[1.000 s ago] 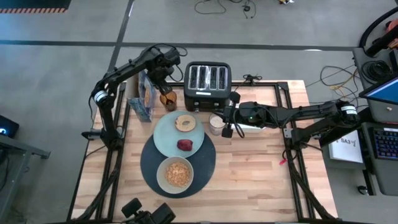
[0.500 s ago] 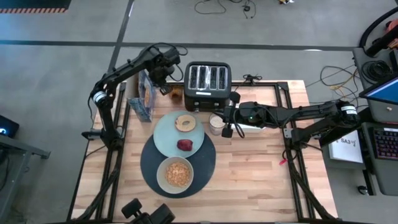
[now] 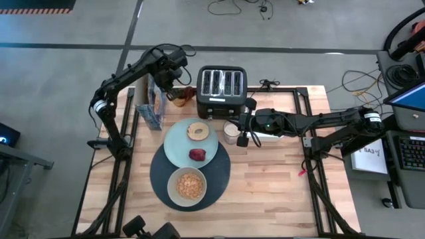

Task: Arrange a breakfast setting
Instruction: Put the black spoon on the blue table mat to the right of the gray bowl

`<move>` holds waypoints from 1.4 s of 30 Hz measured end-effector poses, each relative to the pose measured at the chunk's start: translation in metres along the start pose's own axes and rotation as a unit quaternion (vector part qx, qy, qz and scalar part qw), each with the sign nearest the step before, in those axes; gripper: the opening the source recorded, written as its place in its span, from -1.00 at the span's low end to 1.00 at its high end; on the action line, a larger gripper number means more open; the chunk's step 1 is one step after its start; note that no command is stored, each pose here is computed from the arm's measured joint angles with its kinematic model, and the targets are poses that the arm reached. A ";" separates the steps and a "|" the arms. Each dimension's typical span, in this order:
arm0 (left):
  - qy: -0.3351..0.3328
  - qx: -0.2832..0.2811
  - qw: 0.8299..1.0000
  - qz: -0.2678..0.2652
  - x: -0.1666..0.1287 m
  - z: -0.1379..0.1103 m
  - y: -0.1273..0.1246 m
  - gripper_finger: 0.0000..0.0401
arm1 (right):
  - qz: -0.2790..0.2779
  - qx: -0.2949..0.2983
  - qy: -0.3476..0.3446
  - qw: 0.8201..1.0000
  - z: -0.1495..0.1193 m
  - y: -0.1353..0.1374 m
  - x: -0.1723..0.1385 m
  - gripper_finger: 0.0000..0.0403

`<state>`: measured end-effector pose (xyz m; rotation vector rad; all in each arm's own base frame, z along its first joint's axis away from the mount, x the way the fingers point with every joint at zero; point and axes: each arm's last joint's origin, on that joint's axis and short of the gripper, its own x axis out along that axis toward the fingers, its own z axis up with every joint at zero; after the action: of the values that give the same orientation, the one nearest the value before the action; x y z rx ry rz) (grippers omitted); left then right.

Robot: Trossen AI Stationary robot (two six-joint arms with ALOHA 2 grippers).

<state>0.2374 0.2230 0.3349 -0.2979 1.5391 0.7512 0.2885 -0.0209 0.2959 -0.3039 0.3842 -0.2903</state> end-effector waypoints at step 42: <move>-0.366 -0.027 0.929 -0.040 -0.115 -0.156 -0.023 -1.00 | 0.019 0.045 0.060 0.997 0.055 -0.022 0.062 -0.96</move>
<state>0.1443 0.0812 0.4309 -0.0946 0.7937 0.7302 0.3611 -0.0489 0.3320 -0.1902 0.4939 -0.2883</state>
